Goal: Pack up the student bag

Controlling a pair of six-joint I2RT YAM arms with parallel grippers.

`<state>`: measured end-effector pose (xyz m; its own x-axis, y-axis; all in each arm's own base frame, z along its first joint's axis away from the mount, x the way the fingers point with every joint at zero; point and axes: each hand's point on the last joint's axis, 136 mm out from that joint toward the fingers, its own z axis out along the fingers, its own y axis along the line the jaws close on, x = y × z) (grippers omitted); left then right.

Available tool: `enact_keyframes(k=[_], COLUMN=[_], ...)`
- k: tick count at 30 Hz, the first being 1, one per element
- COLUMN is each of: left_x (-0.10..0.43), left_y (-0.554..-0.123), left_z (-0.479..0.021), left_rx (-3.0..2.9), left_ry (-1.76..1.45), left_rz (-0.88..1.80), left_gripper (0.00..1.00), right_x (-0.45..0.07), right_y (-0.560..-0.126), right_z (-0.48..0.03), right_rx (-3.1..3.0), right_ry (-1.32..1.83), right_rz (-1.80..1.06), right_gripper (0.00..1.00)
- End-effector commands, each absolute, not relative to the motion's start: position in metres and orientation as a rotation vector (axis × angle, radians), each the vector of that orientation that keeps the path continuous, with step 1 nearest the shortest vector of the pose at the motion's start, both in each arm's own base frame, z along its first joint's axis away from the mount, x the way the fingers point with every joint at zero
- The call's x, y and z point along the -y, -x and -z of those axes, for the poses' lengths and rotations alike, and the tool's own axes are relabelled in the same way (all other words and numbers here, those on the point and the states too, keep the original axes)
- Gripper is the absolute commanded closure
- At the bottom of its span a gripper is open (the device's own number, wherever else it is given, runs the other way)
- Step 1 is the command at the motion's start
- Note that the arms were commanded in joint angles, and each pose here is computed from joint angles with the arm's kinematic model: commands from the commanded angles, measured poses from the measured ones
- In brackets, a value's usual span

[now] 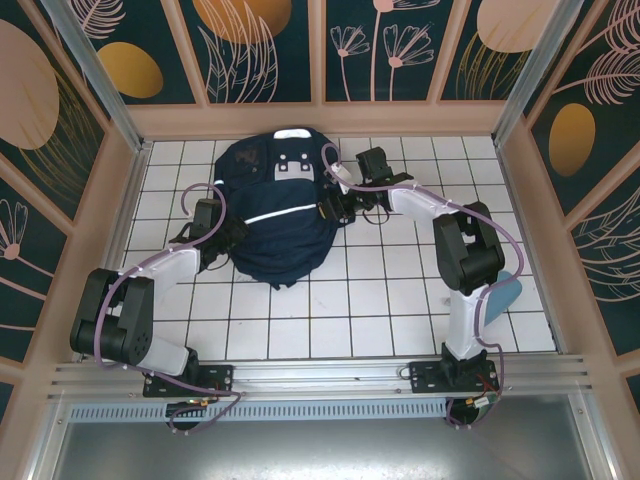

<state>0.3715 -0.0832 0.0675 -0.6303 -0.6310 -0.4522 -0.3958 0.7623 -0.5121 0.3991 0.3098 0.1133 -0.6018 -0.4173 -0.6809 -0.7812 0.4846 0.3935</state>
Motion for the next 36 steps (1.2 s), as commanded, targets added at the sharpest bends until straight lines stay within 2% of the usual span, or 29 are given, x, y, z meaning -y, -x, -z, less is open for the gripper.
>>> enact_keyframes(k=[1, 5, 8, 19, 26, 36], left_x=[0.065, 0.066, 0.067, 0.072, 0.079, 0.099], left_y=[-0.363, -0.363, -0.364, -0.365, -0.369, -0.368], left_z=[-0.048, -0.046, -0.047, -0.05, -0.058, -0.069], left_rx=[-2.376, -2.379, -2.378, -2.381, -2.365, -2.342], left_ry=[0.797, 0.798, 0.795, 0.777, 0.758, 0.718], left_rz=[0.371, 0.374, 0.379, 0.412, 0.476, 0.645], left_gripper=[0.56, 0.56, 0.56, 0.56, 0.57, 0.62], right_x=[-0.319, -0.318, -0.314, -0.292, -0.299, -0.345], right_y=[-0.398, -0.407, -0.415, -0.396, -0.353, -0.292], right_z=[-0.118, -0.112, -0.106, -0.109, -0.11, -0.104], right_rx=[-2.197, -2.223, -2.253, -2.289, -2.274, -2.264], right_ry=[1.046, 1.014, 0.98, 0.992, 1.078, 1.182], right_rz=[-0.958, -0.892, -0.826, -0.718, -0.768, -0.724], right_gripper=[0.61, 0.62, 0.68, 1.0, 1.0, 1.0])
